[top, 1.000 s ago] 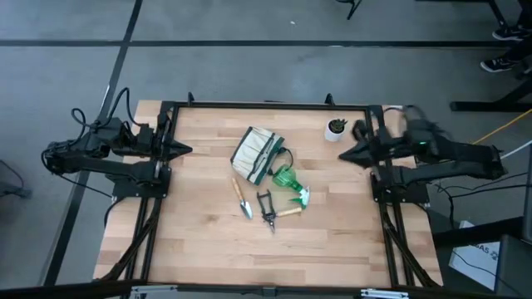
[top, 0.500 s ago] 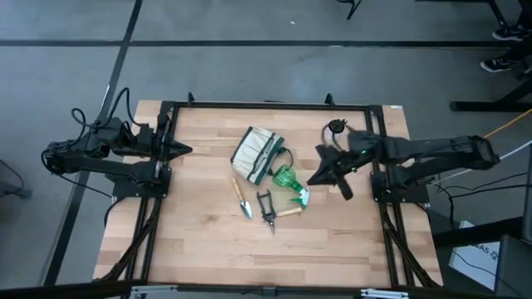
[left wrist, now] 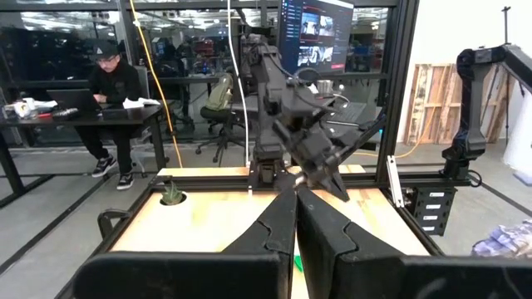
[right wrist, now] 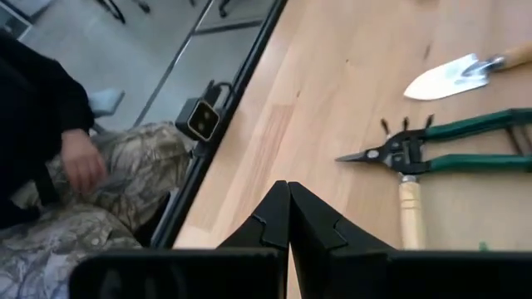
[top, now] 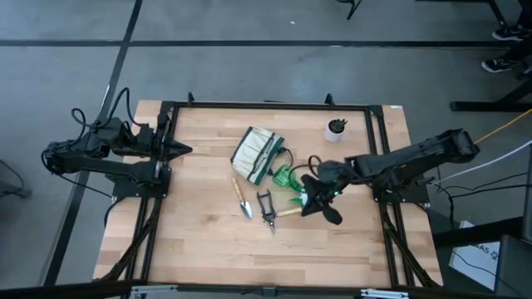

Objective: Pick & Place Garden tools in Gardening bag
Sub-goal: Adjust the gardening bag

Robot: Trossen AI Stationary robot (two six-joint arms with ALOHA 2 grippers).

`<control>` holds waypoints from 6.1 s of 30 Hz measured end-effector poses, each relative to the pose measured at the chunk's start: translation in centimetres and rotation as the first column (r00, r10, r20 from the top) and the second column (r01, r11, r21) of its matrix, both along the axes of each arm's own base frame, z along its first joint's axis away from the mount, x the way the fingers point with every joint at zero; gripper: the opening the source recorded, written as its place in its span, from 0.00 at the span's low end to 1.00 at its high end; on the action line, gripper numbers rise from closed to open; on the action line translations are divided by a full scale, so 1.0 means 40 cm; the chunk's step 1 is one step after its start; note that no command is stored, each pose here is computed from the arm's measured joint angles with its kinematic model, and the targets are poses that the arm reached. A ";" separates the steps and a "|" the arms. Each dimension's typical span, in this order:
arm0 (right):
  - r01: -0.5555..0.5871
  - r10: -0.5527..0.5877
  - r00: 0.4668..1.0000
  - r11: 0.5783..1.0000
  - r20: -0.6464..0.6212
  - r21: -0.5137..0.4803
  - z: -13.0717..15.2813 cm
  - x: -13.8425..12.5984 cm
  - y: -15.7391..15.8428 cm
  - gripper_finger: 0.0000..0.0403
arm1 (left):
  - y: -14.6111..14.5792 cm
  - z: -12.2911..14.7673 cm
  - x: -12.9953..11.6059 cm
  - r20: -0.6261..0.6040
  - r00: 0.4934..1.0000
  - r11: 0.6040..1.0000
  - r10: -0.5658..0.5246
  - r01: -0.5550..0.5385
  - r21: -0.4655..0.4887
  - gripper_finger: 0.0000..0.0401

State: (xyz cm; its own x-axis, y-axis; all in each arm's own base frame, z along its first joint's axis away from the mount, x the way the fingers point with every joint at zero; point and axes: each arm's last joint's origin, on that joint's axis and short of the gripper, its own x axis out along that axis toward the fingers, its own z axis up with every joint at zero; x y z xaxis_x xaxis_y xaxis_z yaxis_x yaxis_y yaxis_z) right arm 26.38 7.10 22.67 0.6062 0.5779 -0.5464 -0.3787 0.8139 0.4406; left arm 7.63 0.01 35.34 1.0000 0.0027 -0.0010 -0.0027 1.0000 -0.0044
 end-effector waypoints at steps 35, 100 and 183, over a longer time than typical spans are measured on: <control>-0.045 0.024 0.998 0.920 -0.059 -0.389 -0.119 0.027 0.012 0.46 | 0.000 0.000 0.000 0.000 1.000 1.000 0.000 0.000 0.000 0.02; 0.367 -0.163 0.923 0.645 0.349 -0.670 -0.080 0.217 -0.061 0.46 | 0.000 0.000 0.000 0.000 1.000 1.000 0.000 0.000 0.000 0.02; 0.293 -0.209 0.952 0.414 0.223 -0.862 -0.121 0.260 -0.367 0.46 | 0.000 0.000 0.000 0.000 1.000 1.000 0.000 0.000 0.000 0.02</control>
State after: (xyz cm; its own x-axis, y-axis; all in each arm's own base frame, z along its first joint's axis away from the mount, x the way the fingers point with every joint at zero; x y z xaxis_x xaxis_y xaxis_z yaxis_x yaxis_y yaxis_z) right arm 36.79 -7.59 17.84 0.6985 -0.3717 -0.6115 -0.0833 0.8065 -0.5853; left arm 7.62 0.00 35.34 1.0000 0.0023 -0.0010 -0.0023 1.0000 -0.0044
